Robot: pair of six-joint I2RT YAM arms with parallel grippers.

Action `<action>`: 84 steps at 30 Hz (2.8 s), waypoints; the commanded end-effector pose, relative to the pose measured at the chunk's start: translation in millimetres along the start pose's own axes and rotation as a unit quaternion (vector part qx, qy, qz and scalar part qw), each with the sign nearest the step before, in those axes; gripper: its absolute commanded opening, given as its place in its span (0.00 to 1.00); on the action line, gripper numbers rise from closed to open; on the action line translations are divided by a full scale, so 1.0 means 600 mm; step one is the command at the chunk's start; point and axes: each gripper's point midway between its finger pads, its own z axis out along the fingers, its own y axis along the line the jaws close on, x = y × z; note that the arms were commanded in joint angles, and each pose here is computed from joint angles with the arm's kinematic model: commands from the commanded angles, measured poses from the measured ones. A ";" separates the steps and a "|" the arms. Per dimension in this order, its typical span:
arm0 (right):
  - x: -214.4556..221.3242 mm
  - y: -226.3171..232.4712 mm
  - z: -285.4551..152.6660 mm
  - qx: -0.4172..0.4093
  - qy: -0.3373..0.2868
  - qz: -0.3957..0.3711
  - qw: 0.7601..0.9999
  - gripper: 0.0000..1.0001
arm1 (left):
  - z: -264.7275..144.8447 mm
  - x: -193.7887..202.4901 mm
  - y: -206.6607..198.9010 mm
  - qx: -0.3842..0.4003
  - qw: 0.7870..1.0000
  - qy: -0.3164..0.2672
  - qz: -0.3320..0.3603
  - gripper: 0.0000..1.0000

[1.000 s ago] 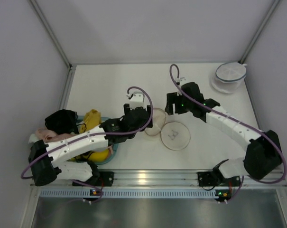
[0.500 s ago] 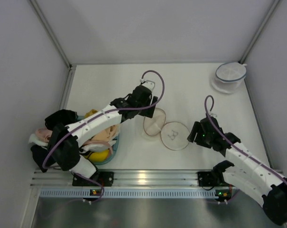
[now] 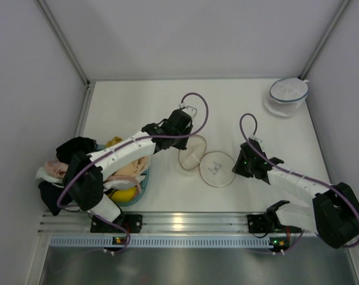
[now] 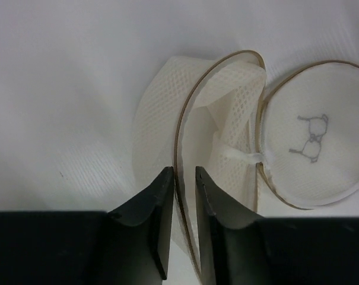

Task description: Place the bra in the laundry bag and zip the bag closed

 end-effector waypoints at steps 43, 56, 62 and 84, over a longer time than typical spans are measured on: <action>-0.312 0.090 -0.164 -0.038 -0.159 -0.144 0.976 0.72 | -0.167 -0.068 0.063 -0.119 0.982 -0.100 -0.104 0.97; -0.267 0.189 -0.160 -0.228 -0.134 -0.143 0.954 0.96 | -0.333 0.018 0.346 -0.359 0.915 -0.042 -0.181 0.96; -0.258 0.200 -0.147 -0.240 -0.118 -0.152 0.951 0.98 | -0.327 0.097 0.395 -0.406 0.895 0.027 -0.184 0.96; -0.265 0.275 -0.191 -0.305 -0.142 -0.176 0.925 0.99 | -0.375 -0.048 0.352 -0.279 0.921 -0.124 -0.240 0.00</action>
